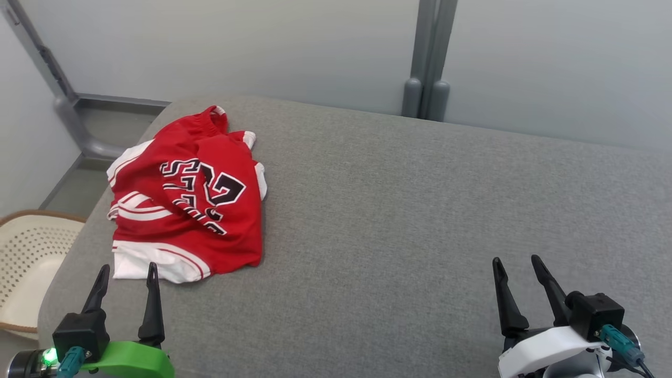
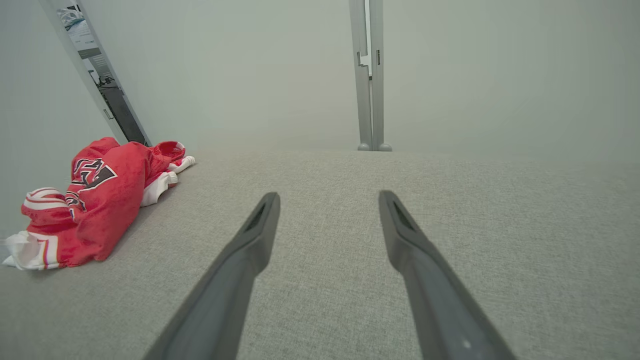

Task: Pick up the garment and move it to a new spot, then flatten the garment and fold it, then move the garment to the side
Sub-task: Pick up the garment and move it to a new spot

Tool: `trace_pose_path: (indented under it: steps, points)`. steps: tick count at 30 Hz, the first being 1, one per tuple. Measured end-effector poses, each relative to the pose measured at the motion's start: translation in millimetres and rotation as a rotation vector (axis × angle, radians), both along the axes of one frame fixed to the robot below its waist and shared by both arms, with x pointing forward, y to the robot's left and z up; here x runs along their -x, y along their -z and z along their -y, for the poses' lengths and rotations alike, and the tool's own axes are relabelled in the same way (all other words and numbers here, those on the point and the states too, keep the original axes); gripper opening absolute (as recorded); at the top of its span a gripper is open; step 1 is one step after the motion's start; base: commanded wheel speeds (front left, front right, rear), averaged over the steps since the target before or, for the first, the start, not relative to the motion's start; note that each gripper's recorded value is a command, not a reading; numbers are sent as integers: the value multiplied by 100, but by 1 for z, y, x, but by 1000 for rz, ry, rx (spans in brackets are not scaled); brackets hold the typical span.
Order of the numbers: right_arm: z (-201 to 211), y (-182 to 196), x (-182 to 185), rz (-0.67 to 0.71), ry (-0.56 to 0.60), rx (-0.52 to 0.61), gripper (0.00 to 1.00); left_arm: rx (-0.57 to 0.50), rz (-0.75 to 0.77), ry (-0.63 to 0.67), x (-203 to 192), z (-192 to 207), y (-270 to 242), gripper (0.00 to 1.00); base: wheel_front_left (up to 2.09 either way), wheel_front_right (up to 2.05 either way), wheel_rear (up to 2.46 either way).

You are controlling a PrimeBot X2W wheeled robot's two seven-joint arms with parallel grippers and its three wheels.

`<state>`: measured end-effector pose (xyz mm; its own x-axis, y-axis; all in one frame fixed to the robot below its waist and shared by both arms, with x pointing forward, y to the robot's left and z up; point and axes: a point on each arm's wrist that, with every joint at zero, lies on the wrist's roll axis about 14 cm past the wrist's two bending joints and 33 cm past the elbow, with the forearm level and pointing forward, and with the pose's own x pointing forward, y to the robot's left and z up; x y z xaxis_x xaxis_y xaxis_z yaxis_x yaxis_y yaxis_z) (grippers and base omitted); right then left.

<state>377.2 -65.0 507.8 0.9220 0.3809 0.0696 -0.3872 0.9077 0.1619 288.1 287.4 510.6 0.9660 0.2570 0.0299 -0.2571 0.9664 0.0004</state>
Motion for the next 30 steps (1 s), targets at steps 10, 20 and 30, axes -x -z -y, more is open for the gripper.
trace_pose_path:
  steps: [10, 20, 30]
  points:
    - [-40, 0, -2, -4, -116, -8, 100, 5, 2, -121, 38, -31, 1, 100, 0, 0, 0]
    - [-71, 2, 1, -10, -205, -7, 100, 10, 3, -219, 69, -52, 2, 100, 0, 0, 0]
    - [-76, 0, 3, -4, -222, -6, 100, 19, 10, -239, 78, -54, 3, 100, 0, 0, 0]
